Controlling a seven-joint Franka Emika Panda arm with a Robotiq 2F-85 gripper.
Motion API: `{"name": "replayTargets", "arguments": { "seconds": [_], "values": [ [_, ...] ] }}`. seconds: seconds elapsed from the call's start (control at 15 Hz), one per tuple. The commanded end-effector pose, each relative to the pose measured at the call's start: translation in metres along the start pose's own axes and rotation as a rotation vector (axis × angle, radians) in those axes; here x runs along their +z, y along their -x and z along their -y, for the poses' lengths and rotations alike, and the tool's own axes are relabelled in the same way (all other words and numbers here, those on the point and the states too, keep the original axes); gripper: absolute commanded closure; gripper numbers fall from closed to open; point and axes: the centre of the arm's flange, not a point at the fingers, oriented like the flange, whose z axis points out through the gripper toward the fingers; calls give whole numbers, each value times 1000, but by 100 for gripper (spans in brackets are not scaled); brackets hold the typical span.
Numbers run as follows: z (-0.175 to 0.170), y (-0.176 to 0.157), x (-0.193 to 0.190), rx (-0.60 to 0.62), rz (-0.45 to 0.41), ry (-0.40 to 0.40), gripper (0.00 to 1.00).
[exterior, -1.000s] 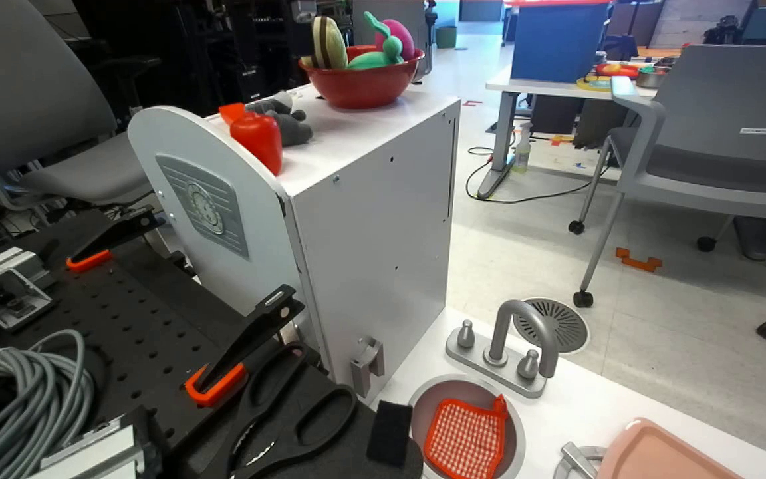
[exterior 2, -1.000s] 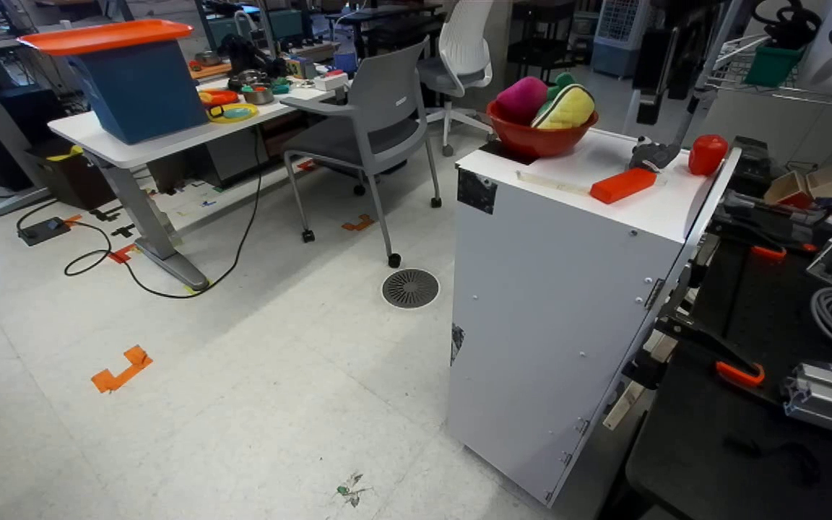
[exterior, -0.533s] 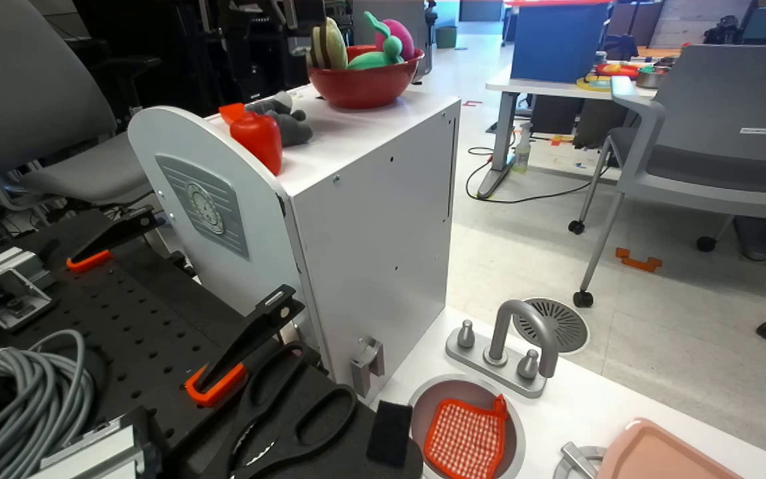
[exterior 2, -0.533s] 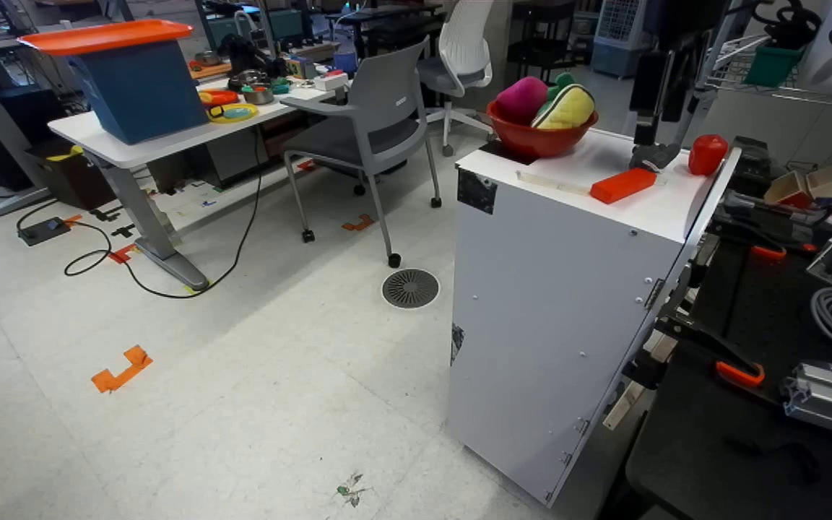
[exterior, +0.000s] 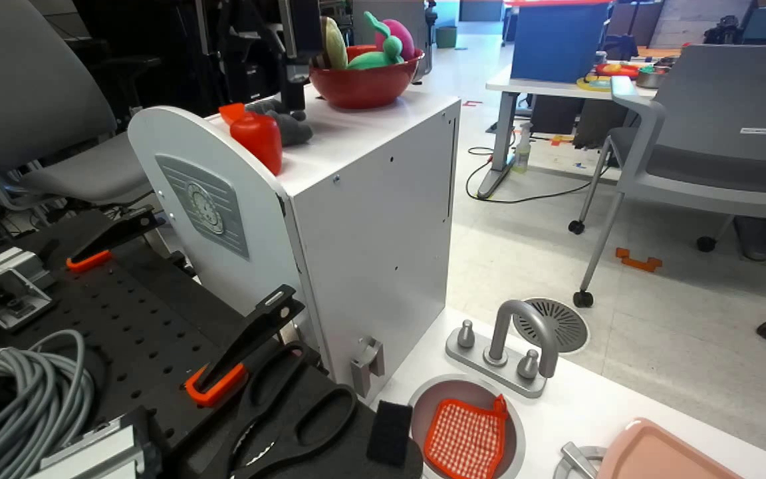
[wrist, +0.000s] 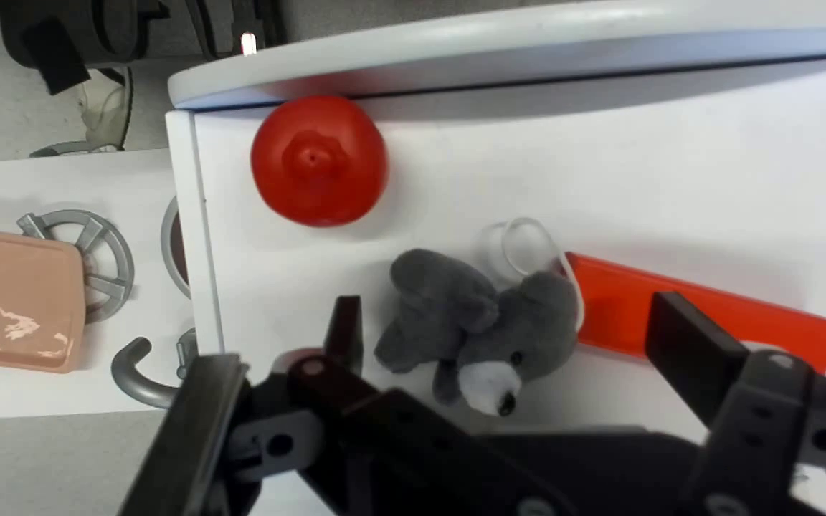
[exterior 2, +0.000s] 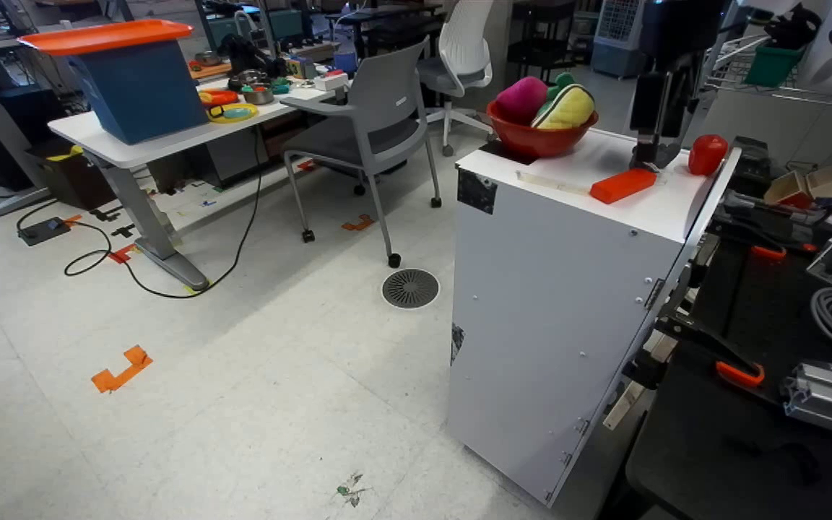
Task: Put the grey bear in the red bowl
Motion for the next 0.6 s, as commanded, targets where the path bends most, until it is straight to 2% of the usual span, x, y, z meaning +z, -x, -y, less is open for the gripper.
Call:
{"name": "replayTargets", "arguments": {
  "seconds": [0.0,0.13,0.2,0.27,0.4,0.53],
  "values": [
    [-2,-8,2,-5,9,-10,0],
    [-4,-9,3,1,13,-11,0],
    [-5,-9,3,3,13,-11,8],
    [-6,-9,3,6,13,-10,28],
    [-7,-10,3,10,13,-10,33],
    [-8,-9,2,13,12,-11,49]
  ]
}}
